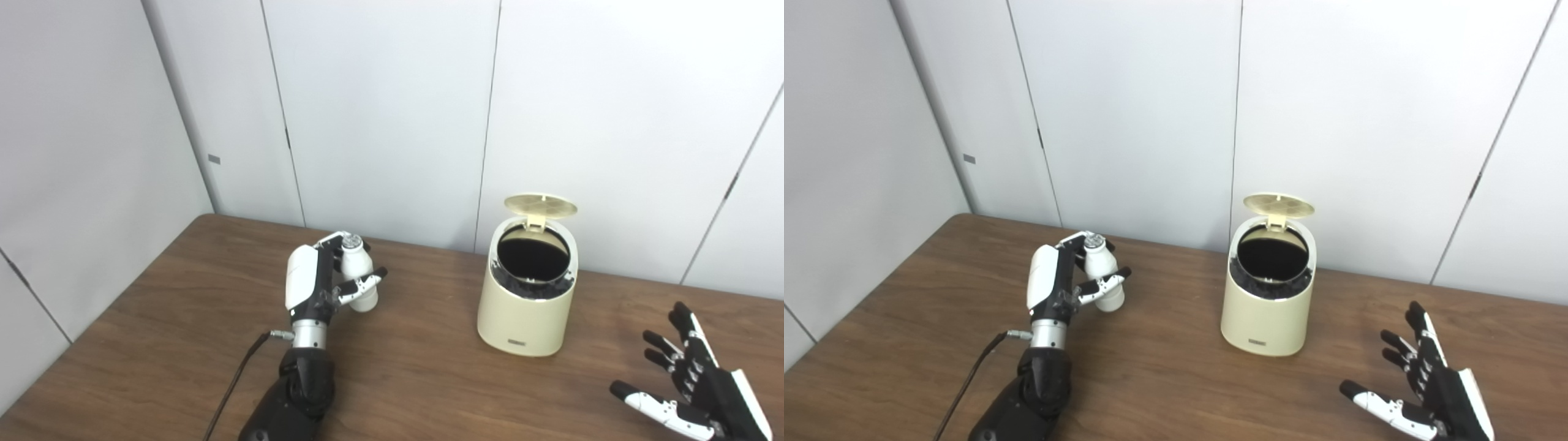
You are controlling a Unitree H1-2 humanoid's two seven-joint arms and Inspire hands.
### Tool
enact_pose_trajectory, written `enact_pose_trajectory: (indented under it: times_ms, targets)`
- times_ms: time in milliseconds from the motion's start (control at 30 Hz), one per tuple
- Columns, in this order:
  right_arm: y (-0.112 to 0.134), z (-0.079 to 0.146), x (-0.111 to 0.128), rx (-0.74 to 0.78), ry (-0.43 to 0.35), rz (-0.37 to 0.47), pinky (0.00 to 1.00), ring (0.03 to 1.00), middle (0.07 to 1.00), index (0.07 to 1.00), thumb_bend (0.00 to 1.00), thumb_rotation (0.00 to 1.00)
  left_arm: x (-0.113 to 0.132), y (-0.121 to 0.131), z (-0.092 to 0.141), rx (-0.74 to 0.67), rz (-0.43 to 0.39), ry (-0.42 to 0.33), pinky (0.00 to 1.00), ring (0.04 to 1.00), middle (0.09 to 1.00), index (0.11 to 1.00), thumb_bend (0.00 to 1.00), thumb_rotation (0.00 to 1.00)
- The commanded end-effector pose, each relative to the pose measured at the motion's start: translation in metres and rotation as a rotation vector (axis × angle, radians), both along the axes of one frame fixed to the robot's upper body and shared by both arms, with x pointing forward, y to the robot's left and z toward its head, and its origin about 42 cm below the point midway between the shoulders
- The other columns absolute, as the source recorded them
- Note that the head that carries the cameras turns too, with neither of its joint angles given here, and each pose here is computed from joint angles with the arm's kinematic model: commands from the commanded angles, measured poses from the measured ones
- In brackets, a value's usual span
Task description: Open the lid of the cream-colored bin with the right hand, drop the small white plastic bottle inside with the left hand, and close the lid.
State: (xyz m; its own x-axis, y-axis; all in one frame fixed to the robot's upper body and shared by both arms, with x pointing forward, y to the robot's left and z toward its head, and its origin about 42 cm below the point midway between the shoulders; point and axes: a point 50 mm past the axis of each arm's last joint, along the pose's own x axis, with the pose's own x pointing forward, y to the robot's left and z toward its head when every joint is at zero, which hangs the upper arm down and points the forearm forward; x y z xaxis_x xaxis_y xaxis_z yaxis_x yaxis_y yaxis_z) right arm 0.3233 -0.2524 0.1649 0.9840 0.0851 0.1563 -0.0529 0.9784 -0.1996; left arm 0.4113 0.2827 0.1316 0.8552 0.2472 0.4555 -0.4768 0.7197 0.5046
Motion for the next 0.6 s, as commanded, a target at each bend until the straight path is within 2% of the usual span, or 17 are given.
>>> enact_pose_trajectory:
  times_ms: [0,567]
  targets:
    - [0.002,0.020,0.007,-0.003,-0.098,0.015,0.83,0.879,1.000,1.000,0.56,0.00,-0.016,0.006,-0.025,0.010,0.008,0.051,0.40,0.439,0.499,0.526,0.50,0.00]
    - [0.002,0.017,0.009,0.001,-0.103,0.012,0.82,0.870,0.998,1.000,0.56,0.02,-0.019,0.002,-0.014,0.010,-0.005,-0.003,0.38,0.408,0.509,0.531,0.50,0.00]
